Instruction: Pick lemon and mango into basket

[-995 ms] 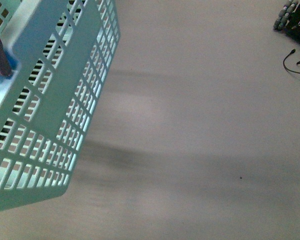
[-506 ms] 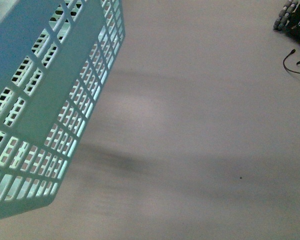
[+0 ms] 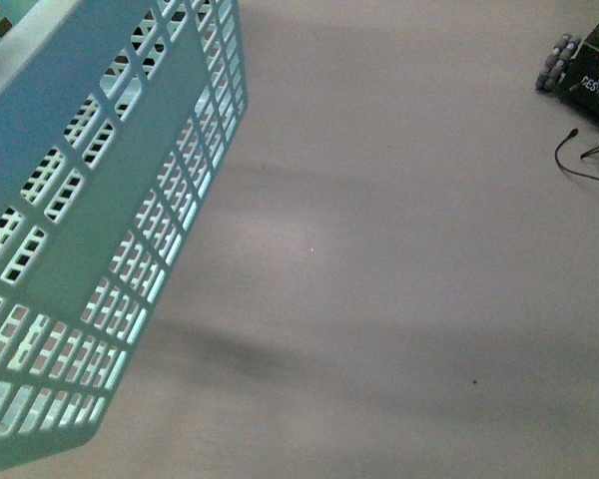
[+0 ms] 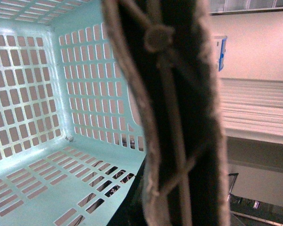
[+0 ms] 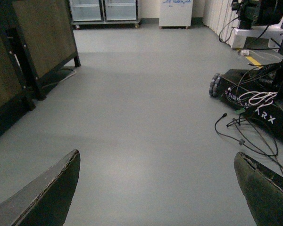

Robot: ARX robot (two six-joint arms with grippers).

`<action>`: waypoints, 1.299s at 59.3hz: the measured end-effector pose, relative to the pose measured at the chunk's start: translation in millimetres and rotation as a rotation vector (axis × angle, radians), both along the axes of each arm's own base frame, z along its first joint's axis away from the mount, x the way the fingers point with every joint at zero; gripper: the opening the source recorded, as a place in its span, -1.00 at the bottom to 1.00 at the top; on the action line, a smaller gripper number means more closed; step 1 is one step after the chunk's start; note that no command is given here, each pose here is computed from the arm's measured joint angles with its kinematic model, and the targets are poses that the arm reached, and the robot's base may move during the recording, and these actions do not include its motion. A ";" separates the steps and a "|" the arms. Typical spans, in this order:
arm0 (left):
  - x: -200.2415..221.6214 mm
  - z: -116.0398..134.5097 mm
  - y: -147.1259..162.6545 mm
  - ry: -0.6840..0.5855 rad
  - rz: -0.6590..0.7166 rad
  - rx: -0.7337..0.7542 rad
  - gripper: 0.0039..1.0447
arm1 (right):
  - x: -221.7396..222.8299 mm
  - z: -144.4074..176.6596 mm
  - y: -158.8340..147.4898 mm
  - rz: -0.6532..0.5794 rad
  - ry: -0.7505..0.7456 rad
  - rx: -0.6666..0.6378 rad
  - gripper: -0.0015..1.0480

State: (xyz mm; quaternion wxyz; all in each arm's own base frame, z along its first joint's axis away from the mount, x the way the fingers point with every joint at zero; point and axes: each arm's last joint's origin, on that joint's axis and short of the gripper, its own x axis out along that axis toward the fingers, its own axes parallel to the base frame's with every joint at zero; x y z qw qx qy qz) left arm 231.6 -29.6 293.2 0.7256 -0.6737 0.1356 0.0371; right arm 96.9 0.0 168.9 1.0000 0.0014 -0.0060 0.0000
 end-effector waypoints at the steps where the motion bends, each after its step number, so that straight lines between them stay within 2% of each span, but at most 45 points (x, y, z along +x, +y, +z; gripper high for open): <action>1: 0.0 0.0 0.0 0.000 0.000 0.000 -0.91 | 0.0 0.1 0.0 0.000 0.000 0.000 0.83; 77: 0.0 0.1 0.0 0.000 0.000 0.000 -0.92 | 0.0 0.0 0.0 0.000 0.000 0.000 0.83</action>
